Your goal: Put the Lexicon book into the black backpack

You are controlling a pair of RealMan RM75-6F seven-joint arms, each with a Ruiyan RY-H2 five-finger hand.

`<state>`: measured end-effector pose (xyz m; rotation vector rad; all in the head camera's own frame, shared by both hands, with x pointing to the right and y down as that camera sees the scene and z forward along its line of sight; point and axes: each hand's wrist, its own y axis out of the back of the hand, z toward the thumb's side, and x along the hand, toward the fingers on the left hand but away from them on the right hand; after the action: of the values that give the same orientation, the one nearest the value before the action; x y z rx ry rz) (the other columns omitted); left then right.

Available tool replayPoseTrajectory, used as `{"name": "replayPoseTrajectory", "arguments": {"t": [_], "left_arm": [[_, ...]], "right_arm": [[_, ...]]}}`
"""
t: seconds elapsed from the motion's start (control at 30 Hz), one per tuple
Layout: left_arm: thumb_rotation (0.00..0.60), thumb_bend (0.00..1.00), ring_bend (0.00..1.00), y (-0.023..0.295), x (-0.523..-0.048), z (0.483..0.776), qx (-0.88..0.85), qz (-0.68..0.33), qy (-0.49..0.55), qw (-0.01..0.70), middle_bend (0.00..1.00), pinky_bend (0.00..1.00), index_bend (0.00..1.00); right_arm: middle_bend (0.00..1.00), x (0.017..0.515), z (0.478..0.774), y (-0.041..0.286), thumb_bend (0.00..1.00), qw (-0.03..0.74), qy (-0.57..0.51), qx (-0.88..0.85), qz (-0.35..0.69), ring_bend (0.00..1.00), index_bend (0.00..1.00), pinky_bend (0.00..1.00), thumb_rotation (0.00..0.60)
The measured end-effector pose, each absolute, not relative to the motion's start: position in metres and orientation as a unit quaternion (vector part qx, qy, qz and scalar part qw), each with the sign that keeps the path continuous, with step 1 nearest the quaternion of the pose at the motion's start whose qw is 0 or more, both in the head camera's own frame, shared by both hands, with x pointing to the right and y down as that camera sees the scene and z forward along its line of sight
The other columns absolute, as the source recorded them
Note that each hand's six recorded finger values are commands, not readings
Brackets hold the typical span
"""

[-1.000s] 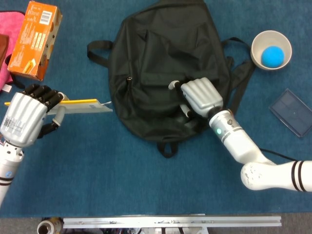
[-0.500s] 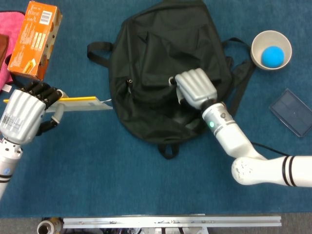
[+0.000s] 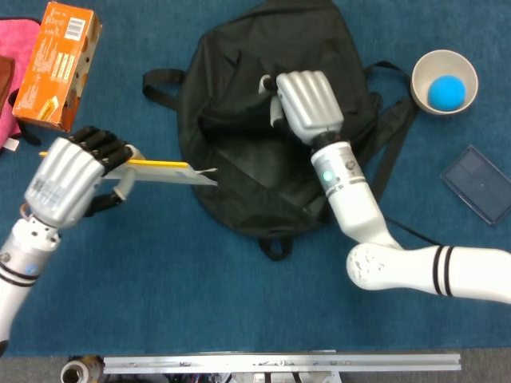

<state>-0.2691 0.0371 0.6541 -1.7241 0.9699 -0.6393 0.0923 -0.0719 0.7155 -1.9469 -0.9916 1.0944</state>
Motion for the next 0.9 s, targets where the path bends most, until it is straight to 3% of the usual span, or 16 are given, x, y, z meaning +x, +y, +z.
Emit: {"name": "replayPoseTrajectory", "arguments": {"t": [0.33, 0.9], "left_arm": [[0.600, 0.42, 0.48, 0.034, -0.232, 0.667, -0.741, -0.236, 0.381, 0.501, 0.66, 0.45, 0.75], [0.600, 0.41, 0.53, 0.029, -0.175, 0.683, -0.749, -0.183, 0.387, 0.506, 0.71, 0.48, 0.75]], "right_arm": [[0.65, 0.080, 0.700, -0.093, 1.00, 0.264, -0.449, -0.760, 0.390, 0.70, 0.74, 0.92, 0.600], [0.65, 0.073, 0.694, -0.104, 1.00, 0.213, -0.492, -0.760, 0.367, 0.71, 0.74, 0.92, 0.600]]}}
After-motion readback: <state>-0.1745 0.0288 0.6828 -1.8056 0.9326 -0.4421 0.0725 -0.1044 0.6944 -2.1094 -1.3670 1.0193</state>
